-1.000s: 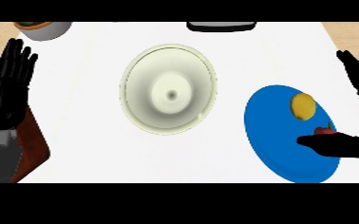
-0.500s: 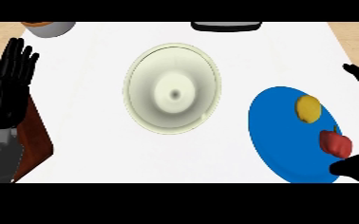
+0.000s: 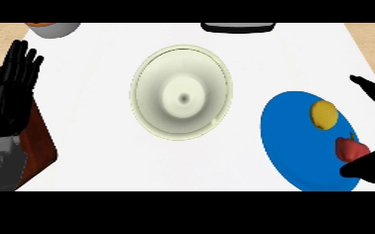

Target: Pick the lemon from the plate and place it in the bowl

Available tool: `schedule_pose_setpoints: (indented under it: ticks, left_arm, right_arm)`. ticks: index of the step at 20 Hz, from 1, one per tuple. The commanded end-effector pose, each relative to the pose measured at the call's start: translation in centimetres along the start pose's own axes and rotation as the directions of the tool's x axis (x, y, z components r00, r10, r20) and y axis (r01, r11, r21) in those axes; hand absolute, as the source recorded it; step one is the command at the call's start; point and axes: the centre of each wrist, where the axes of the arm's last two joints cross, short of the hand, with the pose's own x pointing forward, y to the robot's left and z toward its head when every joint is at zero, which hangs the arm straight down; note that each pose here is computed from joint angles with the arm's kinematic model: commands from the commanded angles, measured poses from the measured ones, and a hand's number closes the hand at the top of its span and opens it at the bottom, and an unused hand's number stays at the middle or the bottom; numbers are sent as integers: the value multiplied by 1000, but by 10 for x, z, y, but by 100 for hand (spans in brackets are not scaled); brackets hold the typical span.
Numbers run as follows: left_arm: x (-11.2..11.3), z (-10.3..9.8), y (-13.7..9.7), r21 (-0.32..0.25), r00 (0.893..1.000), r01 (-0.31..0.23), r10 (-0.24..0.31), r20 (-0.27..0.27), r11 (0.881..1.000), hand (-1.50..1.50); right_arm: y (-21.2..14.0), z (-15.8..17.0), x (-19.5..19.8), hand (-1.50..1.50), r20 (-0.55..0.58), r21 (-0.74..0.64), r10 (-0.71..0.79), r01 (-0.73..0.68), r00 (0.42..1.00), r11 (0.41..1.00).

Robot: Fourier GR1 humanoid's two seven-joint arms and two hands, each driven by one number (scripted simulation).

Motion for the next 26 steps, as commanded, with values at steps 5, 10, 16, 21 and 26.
schedule_pose_setpoints:
  ticks: [5,10,16,21,26]
  left_arm:
    - [13,-9,0,-15,1000,17,-17,7,1000,0]
    - [-12,14,0,-3,1000,1,-1,6,1000,0]
    - [1,1,7,-8,1000,0,0,-2,1000,0]
    - [-8,-20,-8,6,1000,-4,4,-7,1000,0]
    - [9,-13,-11,9,1000,8,-8,-11,1000,0]
  right_arm:
    - [18,-35,-17,-150,-65,42,10,-7,998,999]
    - [45,-44,-47,-150,-81,35,-3,6,997,999]
    - [48,-76,-61,-150,-34,1,-34,34,999,999]
    - [57,-71,-22,-150,1,23,-14,14,1000,1000]
    - [84,-72,-56,-150,-28,38,24,-23,999,999]
